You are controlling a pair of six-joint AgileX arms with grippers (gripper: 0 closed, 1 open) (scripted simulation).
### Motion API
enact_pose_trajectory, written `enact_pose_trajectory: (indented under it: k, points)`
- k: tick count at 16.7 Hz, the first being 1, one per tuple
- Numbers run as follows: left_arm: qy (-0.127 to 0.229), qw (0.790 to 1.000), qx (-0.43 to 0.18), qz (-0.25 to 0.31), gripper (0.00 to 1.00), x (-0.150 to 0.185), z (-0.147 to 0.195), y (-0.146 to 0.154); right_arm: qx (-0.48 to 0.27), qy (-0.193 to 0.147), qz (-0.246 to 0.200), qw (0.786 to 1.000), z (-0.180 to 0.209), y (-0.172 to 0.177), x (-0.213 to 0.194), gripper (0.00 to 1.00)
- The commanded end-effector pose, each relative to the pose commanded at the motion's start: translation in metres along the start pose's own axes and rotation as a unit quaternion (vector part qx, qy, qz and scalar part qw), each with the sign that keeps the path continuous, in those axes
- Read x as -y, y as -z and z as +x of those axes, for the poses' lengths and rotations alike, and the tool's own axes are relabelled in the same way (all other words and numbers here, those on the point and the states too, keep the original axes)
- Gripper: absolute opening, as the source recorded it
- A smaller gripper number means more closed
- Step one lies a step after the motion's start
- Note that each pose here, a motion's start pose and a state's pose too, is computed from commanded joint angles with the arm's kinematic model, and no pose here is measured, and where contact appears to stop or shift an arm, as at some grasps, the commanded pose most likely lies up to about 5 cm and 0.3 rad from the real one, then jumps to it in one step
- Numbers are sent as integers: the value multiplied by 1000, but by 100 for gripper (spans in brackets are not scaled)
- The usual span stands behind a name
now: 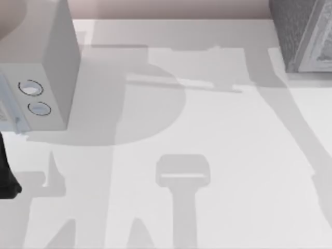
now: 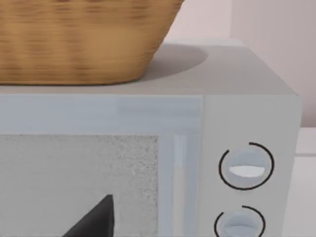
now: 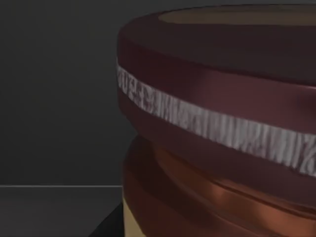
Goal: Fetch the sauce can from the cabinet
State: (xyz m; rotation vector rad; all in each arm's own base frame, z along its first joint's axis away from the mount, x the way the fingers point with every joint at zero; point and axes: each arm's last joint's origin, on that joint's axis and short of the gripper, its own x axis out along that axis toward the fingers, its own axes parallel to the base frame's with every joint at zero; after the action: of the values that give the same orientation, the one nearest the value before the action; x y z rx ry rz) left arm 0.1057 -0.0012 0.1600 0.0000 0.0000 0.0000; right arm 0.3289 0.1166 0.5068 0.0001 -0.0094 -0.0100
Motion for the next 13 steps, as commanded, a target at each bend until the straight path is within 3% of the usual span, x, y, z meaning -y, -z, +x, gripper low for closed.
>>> enact_pose_trajectory:
  k: [10,13]
  points:
    - [0,1000,0,0,100,0,0,0,0,-1,1,1000,-2,-1,-1,0]
    - [0,1000,0,0,100,0,0,0,-1,0,-1,1000,-32,-15,-11,0]
